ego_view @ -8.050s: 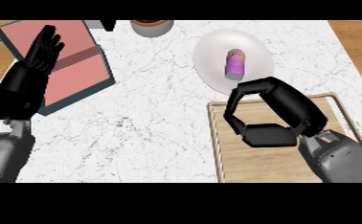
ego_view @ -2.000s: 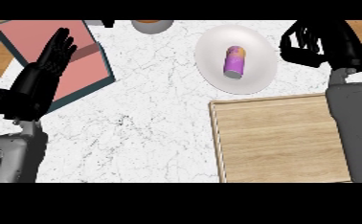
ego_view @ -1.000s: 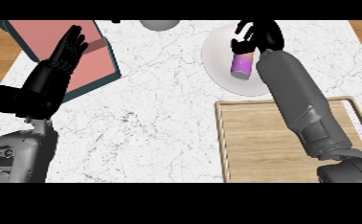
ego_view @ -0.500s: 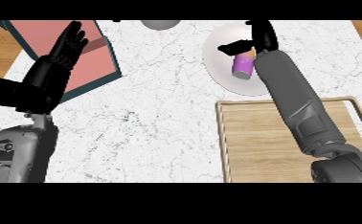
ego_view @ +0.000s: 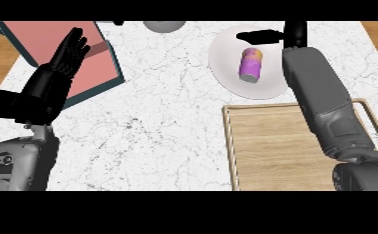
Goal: Pick the can from the tray and place it in the plate
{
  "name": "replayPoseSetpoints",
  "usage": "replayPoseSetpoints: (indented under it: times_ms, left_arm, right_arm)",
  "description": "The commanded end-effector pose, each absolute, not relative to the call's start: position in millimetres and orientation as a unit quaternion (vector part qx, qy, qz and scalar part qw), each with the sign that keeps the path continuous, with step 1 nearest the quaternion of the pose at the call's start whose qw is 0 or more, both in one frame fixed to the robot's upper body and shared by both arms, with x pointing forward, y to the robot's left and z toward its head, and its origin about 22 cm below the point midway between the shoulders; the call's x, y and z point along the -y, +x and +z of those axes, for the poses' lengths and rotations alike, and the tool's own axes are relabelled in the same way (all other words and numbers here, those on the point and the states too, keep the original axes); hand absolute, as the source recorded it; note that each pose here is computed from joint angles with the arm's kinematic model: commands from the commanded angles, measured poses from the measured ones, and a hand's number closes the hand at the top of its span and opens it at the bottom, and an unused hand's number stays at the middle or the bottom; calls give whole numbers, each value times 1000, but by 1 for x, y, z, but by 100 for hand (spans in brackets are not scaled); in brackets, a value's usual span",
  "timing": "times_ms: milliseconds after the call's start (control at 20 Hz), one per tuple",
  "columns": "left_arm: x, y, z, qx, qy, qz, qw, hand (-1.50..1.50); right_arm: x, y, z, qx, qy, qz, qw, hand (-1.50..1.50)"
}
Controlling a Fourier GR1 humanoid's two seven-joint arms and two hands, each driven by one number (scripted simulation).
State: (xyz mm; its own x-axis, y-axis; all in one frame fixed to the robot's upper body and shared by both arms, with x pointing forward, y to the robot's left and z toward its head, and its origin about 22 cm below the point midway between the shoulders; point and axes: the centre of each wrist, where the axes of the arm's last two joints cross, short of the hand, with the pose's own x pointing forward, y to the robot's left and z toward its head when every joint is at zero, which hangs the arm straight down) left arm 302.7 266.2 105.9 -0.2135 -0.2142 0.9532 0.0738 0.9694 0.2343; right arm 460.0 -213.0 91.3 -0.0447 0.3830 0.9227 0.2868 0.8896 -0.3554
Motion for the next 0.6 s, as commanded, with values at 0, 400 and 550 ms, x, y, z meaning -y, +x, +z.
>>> replayPoseSetpoints:
  times_ms: [0, 400, 550]
  left_arm:
    - [-259, 305, 124, 773, 50, -108, 623, 0]
    - [-288, 302, 108, 765, 62, -94, 634, 0]
    - [-275, 308, 107, 770, 56, -100, 628, 0]
  right_arm:
    - [255, 461, 107, 727, -217, -25, 650, -150]
    - [343, 430, 84, 744, -204, -38, 636, -150]
    - [367, 414, 69, 740, -210, -26, 638, -150]
